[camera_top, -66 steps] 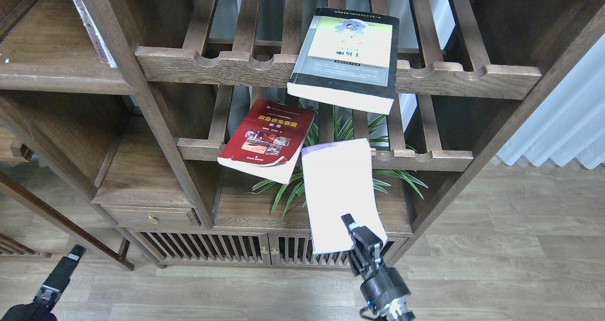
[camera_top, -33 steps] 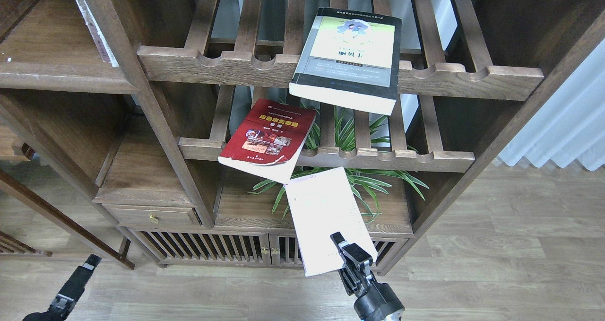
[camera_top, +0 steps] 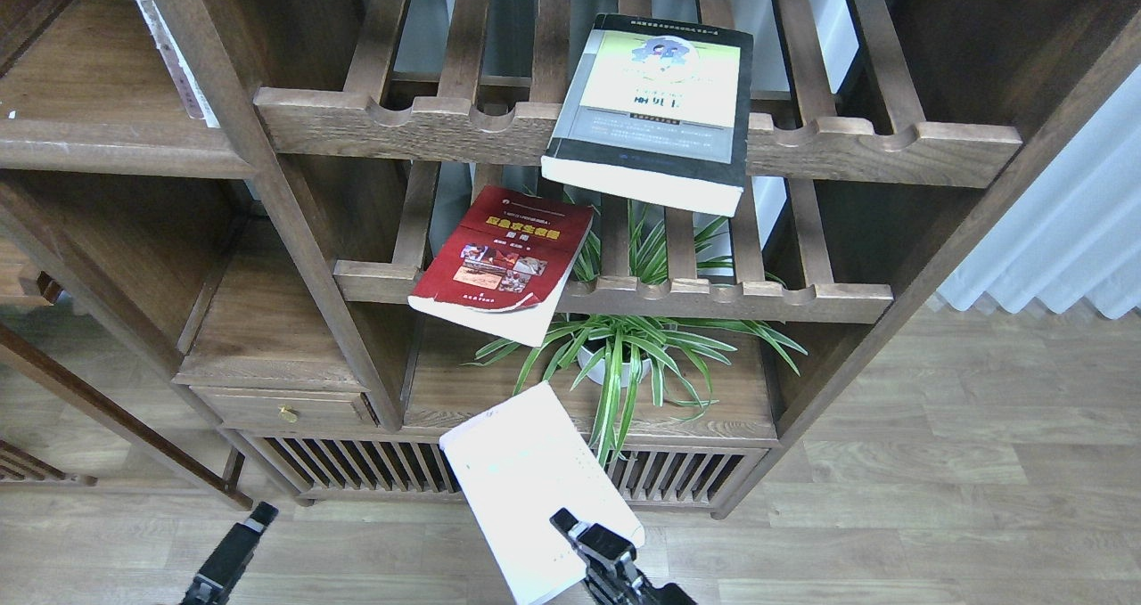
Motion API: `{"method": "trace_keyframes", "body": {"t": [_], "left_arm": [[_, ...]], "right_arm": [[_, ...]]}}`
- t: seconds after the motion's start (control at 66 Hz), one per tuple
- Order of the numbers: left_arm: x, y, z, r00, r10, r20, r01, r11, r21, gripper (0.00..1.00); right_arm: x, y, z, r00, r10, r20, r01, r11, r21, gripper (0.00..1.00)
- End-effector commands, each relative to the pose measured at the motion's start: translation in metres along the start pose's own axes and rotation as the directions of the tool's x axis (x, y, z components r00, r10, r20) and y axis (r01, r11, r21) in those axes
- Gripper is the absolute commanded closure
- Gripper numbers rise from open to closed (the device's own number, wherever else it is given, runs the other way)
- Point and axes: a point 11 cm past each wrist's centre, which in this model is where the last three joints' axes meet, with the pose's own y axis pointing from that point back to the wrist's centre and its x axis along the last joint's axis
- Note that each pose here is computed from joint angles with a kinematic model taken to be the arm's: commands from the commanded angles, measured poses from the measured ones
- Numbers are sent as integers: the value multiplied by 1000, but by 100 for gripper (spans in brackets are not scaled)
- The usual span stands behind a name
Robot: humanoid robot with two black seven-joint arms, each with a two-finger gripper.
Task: Organize books on shelf
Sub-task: 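Pull the white booklet down off the shelf with the right gripper, then bring the left gripper to the white booklet and grasp it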
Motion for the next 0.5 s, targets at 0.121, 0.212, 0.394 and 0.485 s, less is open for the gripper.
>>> {"method": "trace_keyframes", "body": {"t": [0.121,0.212,0.394,0.485], "left_arm": [[-13,-10,-36,998,-32,-56,35,998,53,0],[-20,-15,-46,997,-51,-65,56,996,75,0],[-32,-24,-72,992,-76,-97,87,989,115,0],[-33,-24,-81,992,-75,-104,88,987,133,0]], "right_arm": [[-1,-5,6,1000,2,-26,-3,999,-49,93],[-1,-6,10,1000,1,-30,-3,998,-68,93],[2,-4,21,999,9,-33,-12,995,-101,93],[1,-5,21,999,6,-34,-9,995,-103,93]]}}
